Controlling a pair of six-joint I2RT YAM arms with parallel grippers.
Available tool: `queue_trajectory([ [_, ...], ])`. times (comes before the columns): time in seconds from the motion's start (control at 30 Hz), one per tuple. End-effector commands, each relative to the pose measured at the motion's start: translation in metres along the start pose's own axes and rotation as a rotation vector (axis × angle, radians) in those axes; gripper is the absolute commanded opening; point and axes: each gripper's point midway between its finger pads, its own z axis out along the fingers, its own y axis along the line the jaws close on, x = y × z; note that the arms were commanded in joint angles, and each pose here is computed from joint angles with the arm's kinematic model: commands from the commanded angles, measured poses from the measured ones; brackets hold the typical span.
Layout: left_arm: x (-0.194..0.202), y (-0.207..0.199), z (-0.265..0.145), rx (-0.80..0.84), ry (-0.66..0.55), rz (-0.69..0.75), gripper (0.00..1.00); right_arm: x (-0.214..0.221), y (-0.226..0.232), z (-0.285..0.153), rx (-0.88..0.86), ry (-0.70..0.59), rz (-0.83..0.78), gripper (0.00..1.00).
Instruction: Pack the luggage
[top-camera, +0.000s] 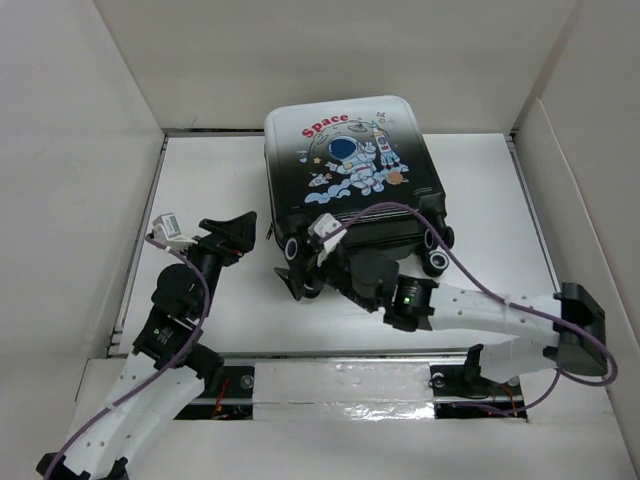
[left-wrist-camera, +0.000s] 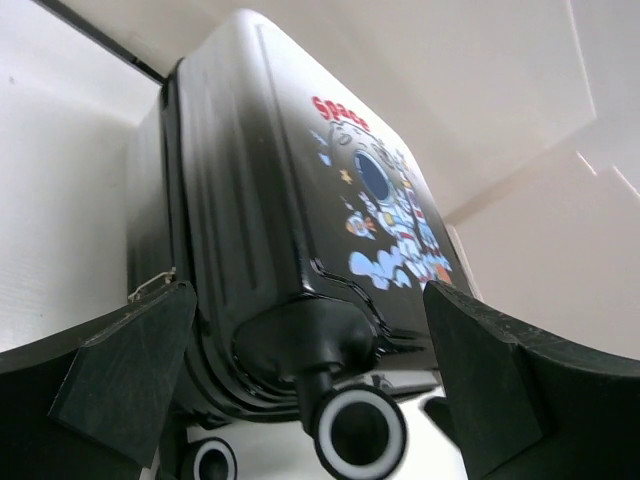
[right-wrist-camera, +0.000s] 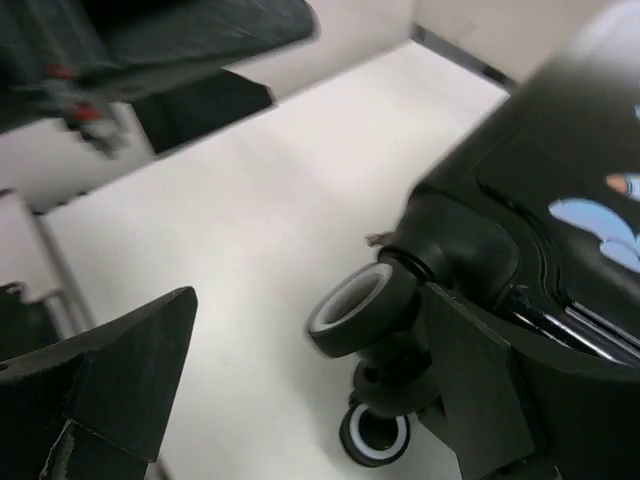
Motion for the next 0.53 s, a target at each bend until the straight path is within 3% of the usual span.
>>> queue_trajectory([
  [0.0, -0.017, -0.032, -0.019, 0.085, 0.045, 0.035, 0.99, -0.067, -0.008, -0.036, 0.032, -0.106, -0.014, 1.0],
  [0.13, -0.049, -0.053, -0.039, 0.143, -0.001, 0.077, 0.99, -0.111, -0.063, -0.101, 0.19, -0.212, -0.025, 1.0],
  [0.2, -0.061, -0.058, -0.05, 0.162, -0.024, 0.11, 0.99, -0.126, -0.11, -0.145, 0.361, -0.259, 0.003, 1.0],
  [0.33, -0.084, -0.064, -0.065, 0.17, -0.078, 0.163, 0.99, -0.126, -0.185, -0.209, 0.621, -0.278, 0.027, 1.0],
  [0.43, -0.079, -0.052, -0.061, 0.134, -0.077, 0.184, 0.99, -0.115, -0.216, -0.236, 0.741, -0.267, 0.034, 1.0],
  [0.5, -0.07, -0.047, -0.056, 0.11, -0.051, 0.182, 0.99, -0.108, -0.216, -0.228, 0.698, -0.251, 0.034, 1.0],
])
